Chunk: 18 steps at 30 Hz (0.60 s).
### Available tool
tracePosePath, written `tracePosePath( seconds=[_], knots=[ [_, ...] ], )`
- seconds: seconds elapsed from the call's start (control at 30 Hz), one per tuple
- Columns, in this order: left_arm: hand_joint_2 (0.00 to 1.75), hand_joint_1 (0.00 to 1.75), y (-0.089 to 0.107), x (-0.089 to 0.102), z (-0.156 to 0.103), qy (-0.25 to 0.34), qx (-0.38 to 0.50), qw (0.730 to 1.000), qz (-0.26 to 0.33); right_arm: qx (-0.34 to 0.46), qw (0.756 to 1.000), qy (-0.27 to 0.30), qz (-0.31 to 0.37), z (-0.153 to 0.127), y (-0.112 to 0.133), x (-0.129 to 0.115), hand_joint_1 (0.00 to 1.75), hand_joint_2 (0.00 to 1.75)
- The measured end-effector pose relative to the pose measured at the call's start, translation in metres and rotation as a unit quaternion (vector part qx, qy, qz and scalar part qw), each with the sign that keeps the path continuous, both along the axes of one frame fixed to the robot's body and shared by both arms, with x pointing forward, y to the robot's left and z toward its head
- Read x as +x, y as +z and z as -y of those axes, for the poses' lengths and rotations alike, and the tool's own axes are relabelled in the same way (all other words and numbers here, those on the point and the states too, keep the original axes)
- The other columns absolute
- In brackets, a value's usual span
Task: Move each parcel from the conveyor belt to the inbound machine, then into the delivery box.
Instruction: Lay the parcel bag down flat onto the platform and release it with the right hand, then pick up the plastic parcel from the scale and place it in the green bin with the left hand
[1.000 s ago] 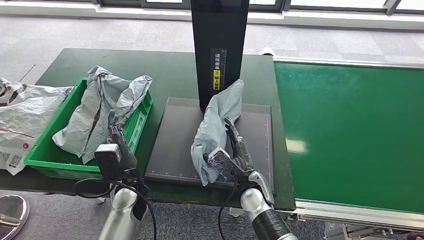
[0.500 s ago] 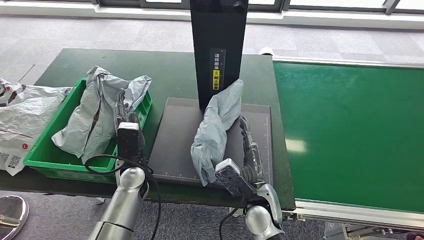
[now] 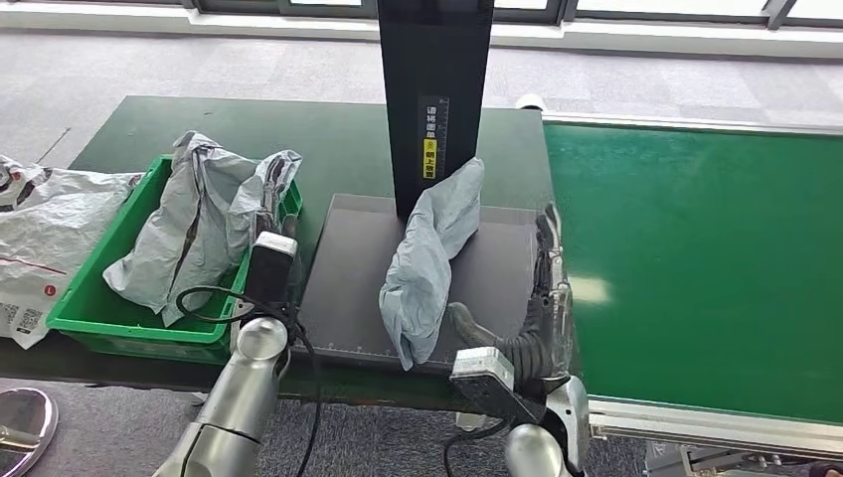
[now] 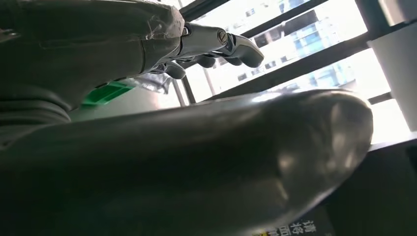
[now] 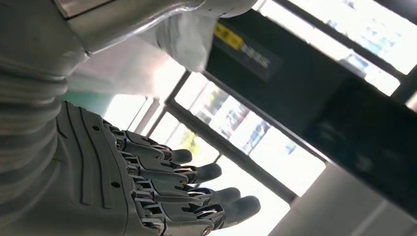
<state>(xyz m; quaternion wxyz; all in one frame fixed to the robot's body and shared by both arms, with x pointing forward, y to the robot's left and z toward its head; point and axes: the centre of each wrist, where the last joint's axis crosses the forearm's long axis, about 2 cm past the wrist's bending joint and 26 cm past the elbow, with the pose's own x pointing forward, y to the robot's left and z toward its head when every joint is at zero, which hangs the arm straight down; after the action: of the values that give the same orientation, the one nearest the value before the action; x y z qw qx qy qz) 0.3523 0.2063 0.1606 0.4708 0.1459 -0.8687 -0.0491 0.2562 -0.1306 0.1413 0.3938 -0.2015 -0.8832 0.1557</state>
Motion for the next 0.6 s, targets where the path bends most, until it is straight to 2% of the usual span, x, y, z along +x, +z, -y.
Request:
tracePosePath(
  seconds=[0.17, 0.3, 0.6],
  knots=[
    [0.0, 0.0, 0.011, 0.003, 0.014, -0.056, 0.134, 0.989, -0.014, 0.008, 0.999, -0.012, 0.033, 0.007, 0.012, -0.023, 0.0, 1.75],
    [0.0, 0.0, 0.005, 0.006, 0.038, -0.102, 0.222, 0.969, -0.036, 0.018, 0.999, 0.002, 0.043, 0.008, 0.015, -0.034, 0.0, 1.75],
    [0.0, 0.0, -0.009, 0.005, 0.062, -0.154, 0.289, 0.942, -0.067, 0.022, 0.998, 0.023, 0.062, 0.009, 0.026, -0.04, 0.0, 1.75]
  ],
)
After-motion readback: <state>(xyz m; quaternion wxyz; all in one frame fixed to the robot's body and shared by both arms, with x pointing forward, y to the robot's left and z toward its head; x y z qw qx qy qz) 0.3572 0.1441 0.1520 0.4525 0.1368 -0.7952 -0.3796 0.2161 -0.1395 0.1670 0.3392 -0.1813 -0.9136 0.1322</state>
